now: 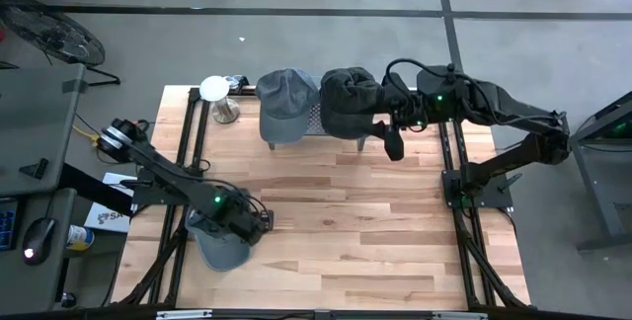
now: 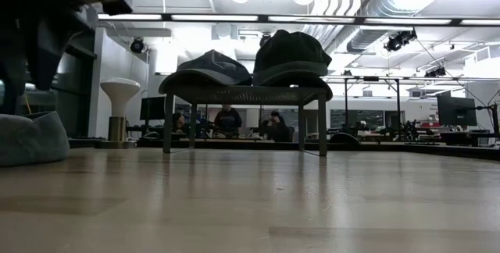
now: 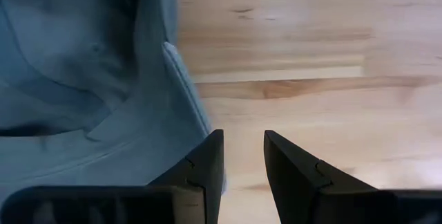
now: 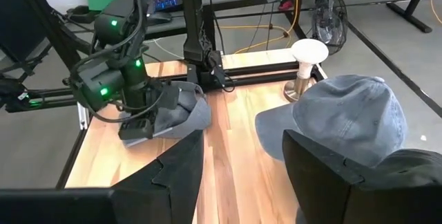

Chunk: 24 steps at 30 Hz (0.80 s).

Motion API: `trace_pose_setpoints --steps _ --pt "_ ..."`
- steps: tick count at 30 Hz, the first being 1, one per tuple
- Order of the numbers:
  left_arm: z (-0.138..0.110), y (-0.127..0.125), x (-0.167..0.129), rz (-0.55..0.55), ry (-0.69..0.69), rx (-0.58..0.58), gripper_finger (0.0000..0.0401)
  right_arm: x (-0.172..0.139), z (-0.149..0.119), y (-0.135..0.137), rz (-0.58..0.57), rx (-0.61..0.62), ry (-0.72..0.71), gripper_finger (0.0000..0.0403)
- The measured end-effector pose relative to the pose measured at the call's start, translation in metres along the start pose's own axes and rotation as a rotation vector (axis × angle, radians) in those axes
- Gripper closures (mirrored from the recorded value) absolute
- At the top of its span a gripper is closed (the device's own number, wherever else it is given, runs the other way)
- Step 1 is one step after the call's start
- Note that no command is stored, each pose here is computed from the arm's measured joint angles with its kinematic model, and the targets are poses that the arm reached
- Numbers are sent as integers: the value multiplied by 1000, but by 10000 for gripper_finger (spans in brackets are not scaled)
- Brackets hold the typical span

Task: Pick & Place hat
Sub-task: Stack the gray cap on top of the other gray cap on the shelf

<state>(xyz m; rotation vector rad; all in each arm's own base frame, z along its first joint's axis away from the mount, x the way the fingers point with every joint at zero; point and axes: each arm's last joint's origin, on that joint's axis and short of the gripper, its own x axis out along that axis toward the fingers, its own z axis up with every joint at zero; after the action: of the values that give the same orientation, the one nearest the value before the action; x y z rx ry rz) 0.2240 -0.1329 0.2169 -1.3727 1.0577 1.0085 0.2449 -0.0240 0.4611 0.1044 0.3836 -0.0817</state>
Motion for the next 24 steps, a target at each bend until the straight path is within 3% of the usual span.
trace_pose_setpoints --steps 8,24 --pt "0 4 8 98 -7 -27 300 0 -1 0 -1 3 5 212" --pt "-1 2 16 107 -23 -27 300 0 -1 0 -2 0 9 212"
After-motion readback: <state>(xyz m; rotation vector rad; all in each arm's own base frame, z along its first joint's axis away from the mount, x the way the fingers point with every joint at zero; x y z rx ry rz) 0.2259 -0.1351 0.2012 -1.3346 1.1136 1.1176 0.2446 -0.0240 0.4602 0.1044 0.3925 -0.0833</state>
